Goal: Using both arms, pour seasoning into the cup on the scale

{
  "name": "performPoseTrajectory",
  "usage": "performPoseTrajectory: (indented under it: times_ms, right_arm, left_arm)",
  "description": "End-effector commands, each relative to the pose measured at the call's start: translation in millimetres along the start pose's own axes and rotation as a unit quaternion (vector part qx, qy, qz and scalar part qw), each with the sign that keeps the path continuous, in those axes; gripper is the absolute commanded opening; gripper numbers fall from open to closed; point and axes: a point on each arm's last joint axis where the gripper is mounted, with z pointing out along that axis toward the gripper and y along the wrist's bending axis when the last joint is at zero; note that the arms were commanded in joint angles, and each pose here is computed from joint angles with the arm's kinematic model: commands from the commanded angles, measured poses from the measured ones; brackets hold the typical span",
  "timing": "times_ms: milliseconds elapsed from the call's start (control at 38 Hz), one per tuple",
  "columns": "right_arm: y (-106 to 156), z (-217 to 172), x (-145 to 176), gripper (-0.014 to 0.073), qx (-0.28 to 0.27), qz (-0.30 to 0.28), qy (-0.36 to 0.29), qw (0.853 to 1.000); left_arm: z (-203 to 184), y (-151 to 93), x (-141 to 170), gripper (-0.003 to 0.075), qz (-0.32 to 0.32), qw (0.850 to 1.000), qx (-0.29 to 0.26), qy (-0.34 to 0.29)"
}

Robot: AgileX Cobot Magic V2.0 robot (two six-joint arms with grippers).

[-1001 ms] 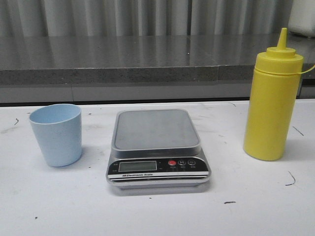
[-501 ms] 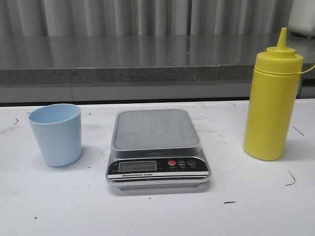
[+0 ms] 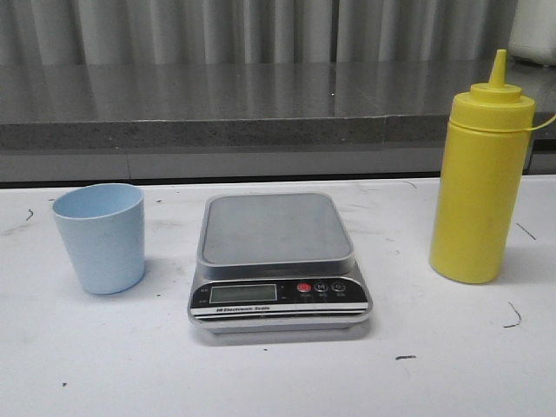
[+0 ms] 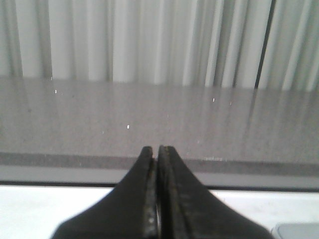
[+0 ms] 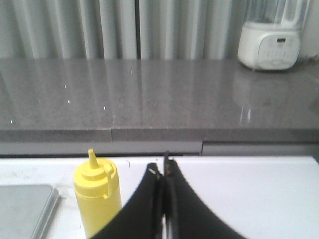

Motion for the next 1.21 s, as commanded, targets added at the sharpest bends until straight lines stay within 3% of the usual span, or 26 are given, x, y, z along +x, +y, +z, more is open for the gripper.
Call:
performPoseTrajectory:
  times_ms: [0,158,263,316,474,553,764,948,1185]
  right_arm:
    - [0.3,13.8,-15.6,-0.0111,0.003,-0.003,0.005,1.0]
    - [0.3,18.4,-13.9,-0.0077,0.001,-0.003,0.015,1.0]
    - [0.3,18.4,-14.1,0.0073,0.001,-0.003,0.014,1.0]
    - [0.3,18.4,-14.1,0.0179,0.001,-0.003,0.014,1.0]
    - [0.3,18.3,-13.4,0.0531,0.001,-0.003,0.018,1.0]
    - [0.4,18.4,-12.5,0.0601,0.001,-0.002,0.022,1.0]
    - [0.3,18.7,-10.5,0.0602,0.001,-0.002,0.029,1.0]
    - [0.3,18.7,-9.6,0.0602,0.001,-0.002,0.034,0.999]
    - [0.3,18.7,-9.6,0.0602,0.001,-0.002,0.034,0.999]
  left_arm:
    - [11.0,-1.0,-16.0,-0.002,0.004,1.0,-0.001,0.01]
    - [16.0,-0.9,-11.9,-0.0017,0.002,1.0,-0.001,0.025]
    - [16.9,-0.6,-7.5,0.0064,0.002,0.999,-0.002,0.036]
    - [17.1,-0.5,-6.3,0.0148,0.002,0.999,-0.002,0.038]
    - [17.5,-0.3,-3.5,0.0541,0.002,0.999,-0.003,0.046]
    - [17.5,-0.9,-3.5,0.0624,-0.007,0.999,0.0,0.046]
    - [34.3,-2.1,2.4,0.0617,-0.022,0.997,0.005,0.08]
    - [67.7,-14.8,3.5,0.0617,-0.025,0.99,0.054,0.13]
    - [117.7,-58.0,10.9,0.0616,0.017,0.958,0.152,0.242]
